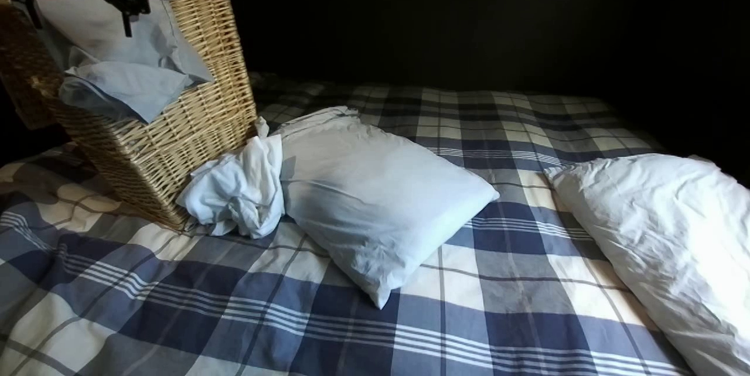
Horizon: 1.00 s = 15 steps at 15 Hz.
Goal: Pick up the gray pillow case and put it in the brown basket
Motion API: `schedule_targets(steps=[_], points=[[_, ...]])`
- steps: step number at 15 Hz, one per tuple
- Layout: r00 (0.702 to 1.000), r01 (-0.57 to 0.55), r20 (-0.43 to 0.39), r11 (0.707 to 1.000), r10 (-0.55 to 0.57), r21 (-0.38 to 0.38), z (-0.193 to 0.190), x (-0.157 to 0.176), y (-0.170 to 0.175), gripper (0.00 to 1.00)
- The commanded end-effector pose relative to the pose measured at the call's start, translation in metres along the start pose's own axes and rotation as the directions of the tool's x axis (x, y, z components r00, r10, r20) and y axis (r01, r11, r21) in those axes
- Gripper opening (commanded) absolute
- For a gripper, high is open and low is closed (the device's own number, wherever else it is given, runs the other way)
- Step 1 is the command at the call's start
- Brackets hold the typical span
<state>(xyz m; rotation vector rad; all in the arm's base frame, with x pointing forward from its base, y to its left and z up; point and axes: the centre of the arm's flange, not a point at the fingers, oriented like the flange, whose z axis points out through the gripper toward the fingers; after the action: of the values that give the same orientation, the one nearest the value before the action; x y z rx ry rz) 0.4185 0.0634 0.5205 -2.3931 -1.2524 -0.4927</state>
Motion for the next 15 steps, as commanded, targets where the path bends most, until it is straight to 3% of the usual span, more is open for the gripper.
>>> schedule_targets(steps=[1,4,9,12,15], points=[[1.000,0.016,-0.009,0.995,-0.015,0.101,0.031,-0.027,0.012,1.00],[1.000,0.023,0.006,0.997,-0.024,0.078,0.055,-0.046,0.024,1.00],[0.997,0.056,-0.048,0.995,-0.060,-0.083,0.076,-0.060,0.041,1.00],[0.991,0.074,-0.103,0.993,-0.084,-0.096,0.087,-0.061,0.042,1.00],[0.975,0.136,-0.170,0.990,-0.141,-0.039,0.097,-0.058,0.037,1.00]])
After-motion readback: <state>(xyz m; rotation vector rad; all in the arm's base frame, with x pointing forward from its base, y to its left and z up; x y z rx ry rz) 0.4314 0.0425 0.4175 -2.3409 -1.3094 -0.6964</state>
